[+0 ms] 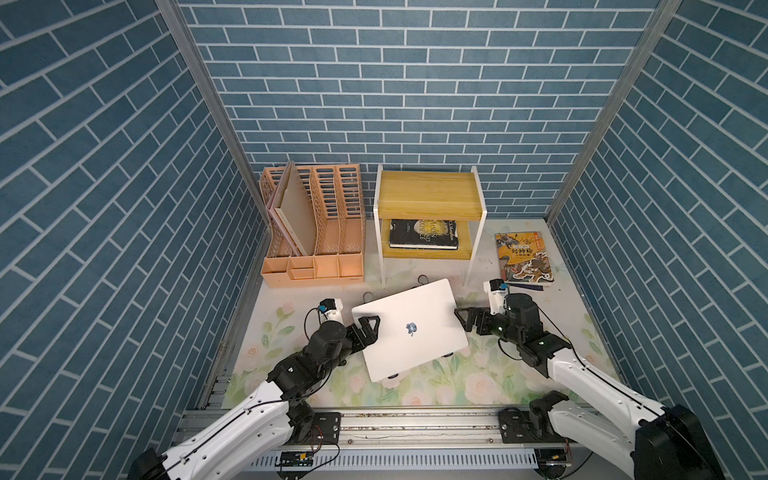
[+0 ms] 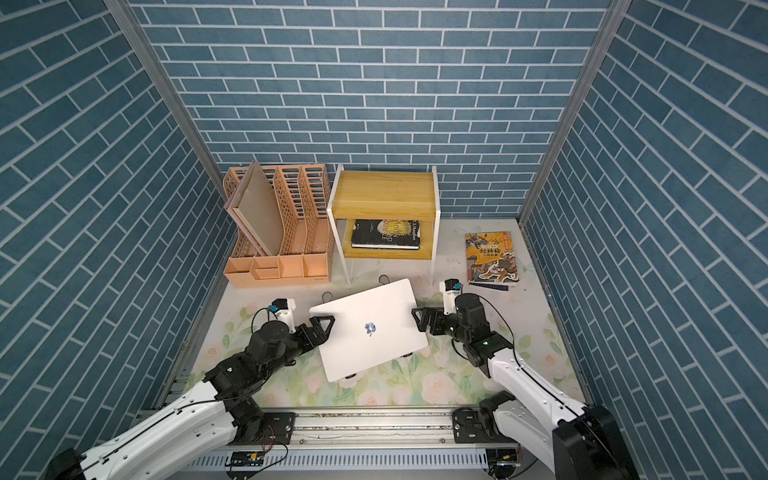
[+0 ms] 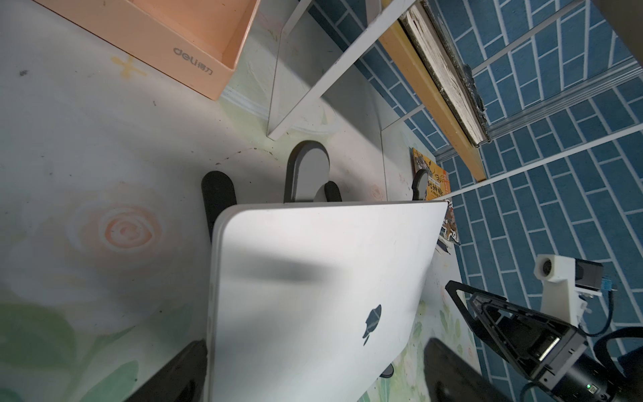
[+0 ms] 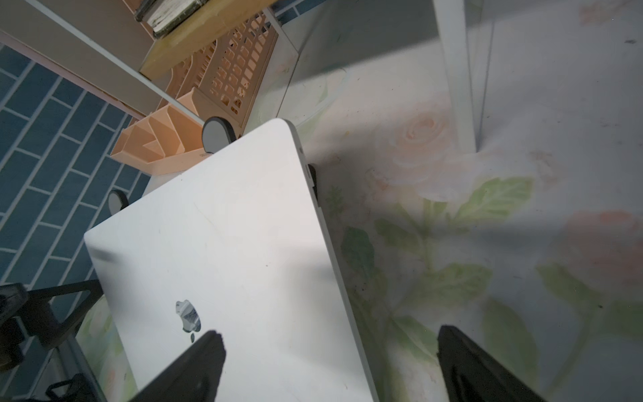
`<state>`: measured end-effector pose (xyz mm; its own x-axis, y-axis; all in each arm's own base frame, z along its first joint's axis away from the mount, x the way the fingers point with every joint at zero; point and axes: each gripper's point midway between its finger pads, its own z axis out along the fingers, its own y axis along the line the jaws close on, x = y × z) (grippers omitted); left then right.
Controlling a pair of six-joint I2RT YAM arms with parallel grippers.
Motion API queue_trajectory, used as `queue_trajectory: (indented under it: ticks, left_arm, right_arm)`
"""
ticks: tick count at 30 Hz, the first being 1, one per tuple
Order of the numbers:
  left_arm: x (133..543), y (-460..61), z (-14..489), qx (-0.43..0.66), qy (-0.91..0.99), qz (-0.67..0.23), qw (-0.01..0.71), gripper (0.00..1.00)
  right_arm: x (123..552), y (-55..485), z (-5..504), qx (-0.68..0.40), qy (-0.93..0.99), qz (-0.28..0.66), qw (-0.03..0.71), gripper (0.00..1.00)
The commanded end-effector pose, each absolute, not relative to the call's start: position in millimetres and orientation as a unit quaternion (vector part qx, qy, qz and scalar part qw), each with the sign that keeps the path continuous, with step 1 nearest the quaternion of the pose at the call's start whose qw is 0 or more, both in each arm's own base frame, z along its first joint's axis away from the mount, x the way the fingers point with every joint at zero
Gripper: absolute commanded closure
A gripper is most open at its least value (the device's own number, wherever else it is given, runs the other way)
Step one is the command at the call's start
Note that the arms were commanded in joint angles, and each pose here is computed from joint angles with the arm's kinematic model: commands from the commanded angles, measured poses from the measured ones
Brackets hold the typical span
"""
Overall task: Close the laptop lid and set it aside
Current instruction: Pick up the laptop from the computer stand.
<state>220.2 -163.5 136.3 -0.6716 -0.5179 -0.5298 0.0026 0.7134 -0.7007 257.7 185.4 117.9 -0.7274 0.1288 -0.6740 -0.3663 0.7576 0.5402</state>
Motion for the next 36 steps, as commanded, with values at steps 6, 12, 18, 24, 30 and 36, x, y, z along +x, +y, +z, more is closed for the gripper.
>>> queue_trajectory:
  ticks: [6, 12, 18, 24, 30, 36]
  left_arm:
    - [208, -170, 109, -0.144, 0.854, -0.366, 0.340, 0.00]
    - [205, -169, 98, -0.153, 0.857, -0.368, 0.327, 0.01]
    - [206, -167, 93, -0.166, 0.855, -0.368, 0.326, 0.00]
    - [207, -170, 85, -0.171, 0.859, -0.367, 0.314, 0.00]
    - [208, -184, 88, -0.155, 0.854, -0.394, 0.302, 0.02]
    - [210, -187, 87, -0.150, 0.856, -0.393, 0.300, 0.08]
  right_arm:
    - [259, 210, 116, -0.145, 0.824, 0.417, 0.356, 0.01]
    - [271, 215, 98, -0.171, 0.833, 0.407, 0.335, 0.03]
    - [275, 216, 83, -0.192, 0.835, 0.408, 0.315, 0.06]
    - [275, 215, 76, -0.193, 0.838, 0.406, 0.310, 0.08]
    - [274, 215, 75, -0.193, 0.837, 0.411, 0.306, 0.11]
    - [268, 220, 74, -0.196, 0.831, 0.432, 0.291, 0.14]
